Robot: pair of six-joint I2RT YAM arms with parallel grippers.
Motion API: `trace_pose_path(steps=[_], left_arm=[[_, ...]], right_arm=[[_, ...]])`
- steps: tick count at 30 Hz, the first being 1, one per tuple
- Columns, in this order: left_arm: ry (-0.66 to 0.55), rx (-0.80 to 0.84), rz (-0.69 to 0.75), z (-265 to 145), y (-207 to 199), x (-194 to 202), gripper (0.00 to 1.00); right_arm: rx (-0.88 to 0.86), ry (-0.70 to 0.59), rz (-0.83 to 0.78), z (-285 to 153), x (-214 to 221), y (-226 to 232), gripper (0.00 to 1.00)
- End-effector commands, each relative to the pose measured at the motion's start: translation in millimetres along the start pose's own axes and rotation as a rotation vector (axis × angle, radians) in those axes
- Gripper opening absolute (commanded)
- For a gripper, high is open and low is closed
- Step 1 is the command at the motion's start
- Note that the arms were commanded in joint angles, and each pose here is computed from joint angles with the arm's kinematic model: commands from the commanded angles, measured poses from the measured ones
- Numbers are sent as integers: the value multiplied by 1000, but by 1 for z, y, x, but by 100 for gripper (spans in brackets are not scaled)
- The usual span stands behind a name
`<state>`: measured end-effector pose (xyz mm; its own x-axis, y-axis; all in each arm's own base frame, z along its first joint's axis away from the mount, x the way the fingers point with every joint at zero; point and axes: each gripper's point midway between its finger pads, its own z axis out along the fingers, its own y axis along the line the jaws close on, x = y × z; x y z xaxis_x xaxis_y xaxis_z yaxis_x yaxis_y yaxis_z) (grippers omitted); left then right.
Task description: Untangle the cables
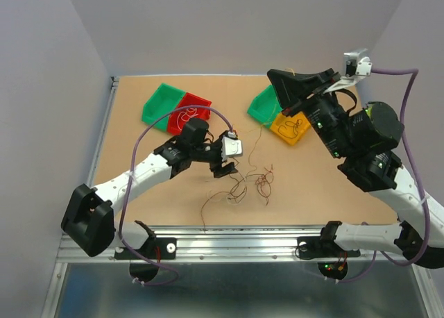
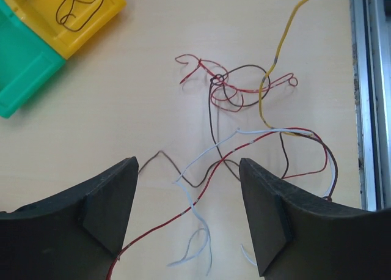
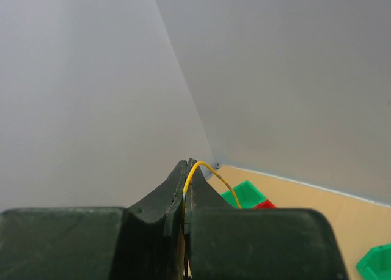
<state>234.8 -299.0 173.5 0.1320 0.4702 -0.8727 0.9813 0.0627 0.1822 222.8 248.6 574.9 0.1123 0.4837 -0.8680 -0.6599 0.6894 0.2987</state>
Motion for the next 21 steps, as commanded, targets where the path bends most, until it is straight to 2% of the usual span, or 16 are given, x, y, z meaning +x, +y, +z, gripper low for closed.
trace_pose_path(steps=[1, 5, 8, 11, 16, 19, 20, 21], left_arm=[[-164, 10, 58, 3, 8, -55, 75], [-228, -19, 52, 0, 7, -61, 74], [-248, 11, 52, 1, -9, -54, 74], [-183, -76, 32, 8, -2, -41, 72], [-95, -292, -26, -7, 35, -31, 56], [-118, -370, -51, -33, 44, -47, 47], [-142, -405, -55, -47, 45, -59, 44], [-130, -473, -65, -57, 54, -61, 35]], right_arm=[[9, -125, 46, -14, -40, -2, 1], [34, -156, 49, -21, -47, -9, 1], [64, -177, 42, -25, -50, -17, 1], [89, -204, 36, -30, -53, -23, 1], [172, -220, 13, -35, -58, -39, 1], [248, -186, -24, -28, -40, -52, 1], [290, -150, -35, -26, -19, -61, 1], [307, -119, -48, -23, -2, -64, 1]])
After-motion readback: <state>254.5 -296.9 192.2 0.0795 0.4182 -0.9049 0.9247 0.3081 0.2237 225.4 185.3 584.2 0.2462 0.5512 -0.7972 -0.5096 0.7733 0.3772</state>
